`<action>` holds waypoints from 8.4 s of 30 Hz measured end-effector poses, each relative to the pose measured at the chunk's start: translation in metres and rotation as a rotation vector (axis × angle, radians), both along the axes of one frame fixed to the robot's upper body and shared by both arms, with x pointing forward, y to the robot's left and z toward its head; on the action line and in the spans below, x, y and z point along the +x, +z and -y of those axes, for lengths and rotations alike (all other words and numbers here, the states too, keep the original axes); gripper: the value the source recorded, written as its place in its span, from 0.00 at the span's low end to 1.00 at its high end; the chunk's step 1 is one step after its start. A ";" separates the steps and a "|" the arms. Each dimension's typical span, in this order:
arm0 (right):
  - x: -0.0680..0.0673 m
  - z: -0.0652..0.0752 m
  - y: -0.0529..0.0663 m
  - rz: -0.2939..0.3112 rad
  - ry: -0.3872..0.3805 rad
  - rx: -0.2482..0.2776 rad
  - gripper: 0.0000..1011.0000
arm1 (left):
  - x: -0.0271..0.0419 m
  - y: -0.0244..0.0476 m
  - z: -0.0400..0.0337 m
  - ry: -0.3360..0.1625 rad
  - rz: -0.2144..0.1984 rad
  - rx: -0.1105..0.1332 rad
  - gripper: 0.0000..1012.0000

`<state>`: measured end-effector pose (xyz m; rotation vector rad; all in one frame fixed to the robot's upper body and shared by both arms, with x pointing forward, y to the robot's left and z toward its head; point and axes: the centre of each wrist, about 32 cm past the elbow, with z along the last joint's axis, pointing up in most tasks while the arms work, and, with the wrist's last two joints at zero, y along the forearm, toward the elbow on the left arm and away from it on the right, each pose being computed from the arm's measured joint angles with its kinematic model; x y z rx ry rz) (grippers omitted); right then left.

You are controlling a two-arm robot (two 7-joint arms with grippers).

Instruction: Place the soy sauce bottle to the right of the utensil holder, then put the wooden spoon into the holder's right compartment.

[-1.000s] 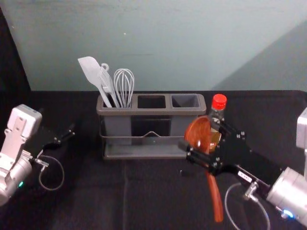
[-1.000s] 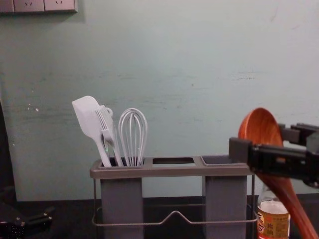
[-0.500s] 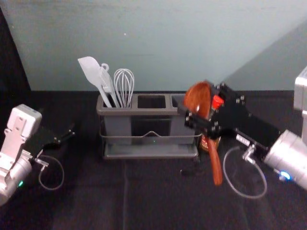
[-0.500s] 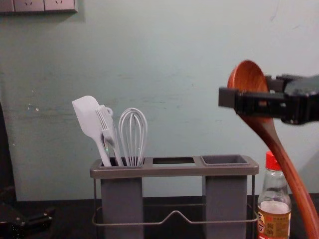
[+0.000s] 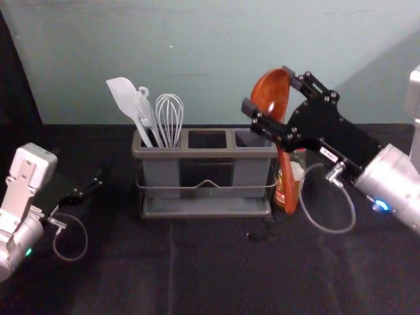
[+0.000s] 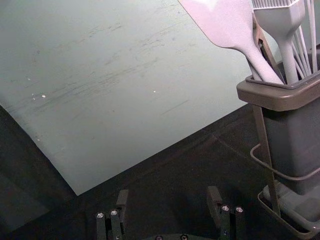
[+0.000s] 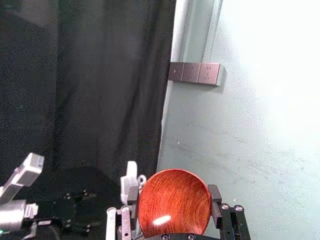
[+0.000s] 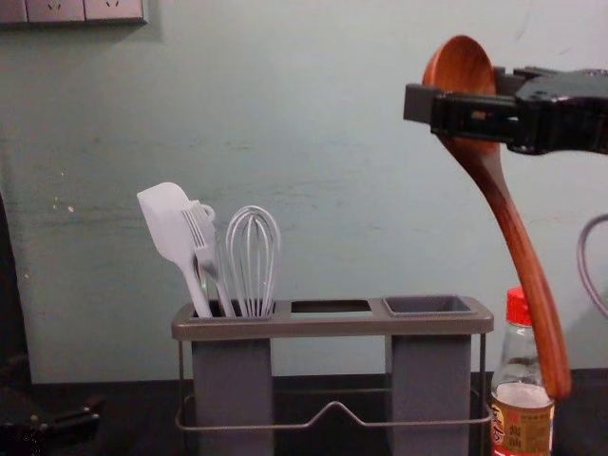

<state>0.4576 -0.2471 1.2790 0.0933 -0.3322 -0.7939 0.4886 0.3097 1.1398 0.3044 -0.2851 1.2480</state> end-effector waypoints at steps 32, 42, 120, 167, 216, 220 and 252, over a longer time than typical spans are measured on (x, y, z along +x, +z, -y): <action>0.070 -0.023 -0.007 0.177 0.010 0.048 0.83 | 0.0000 0.0000 0.0000 0.000 0.000 0.000 1.00; 0.081 -0.024 -0.024 0.278 0.016 0.102 0.83 | 0.0000 0.0000 0.0000 0.000 0.000 0.000 1.00; 0.101 -0.029 -0.146 0.254 -0.080 0.125 0.91 | 0.0000 0.0000 0.0000 0.000 0.000 0.000 1.00; 0.055 0.070 -0.102 0.125 -0.438 -0.029 0.99 | 0.0000 0.0000 0.0000 0.000 0.000 0.000 1.00; 0.061 0.065 -0.129 -0.156 -0.535 -0.194 0.99 | 0.0000 0.0000 0.0000 0.000 0.000 0.000 1.00; 0.061 0.065 -0.129 -0.156 -0.535 -0.194 0.99 | 0.0000 0.0000 0.0000 0.000 0.000 0.000 1.00; 0.061 0.066 -0.129 -0.158 -0.536 -0.194 0.99 | 0.0000 0.0000 0.0000 0.000 0.000 0.000 1.00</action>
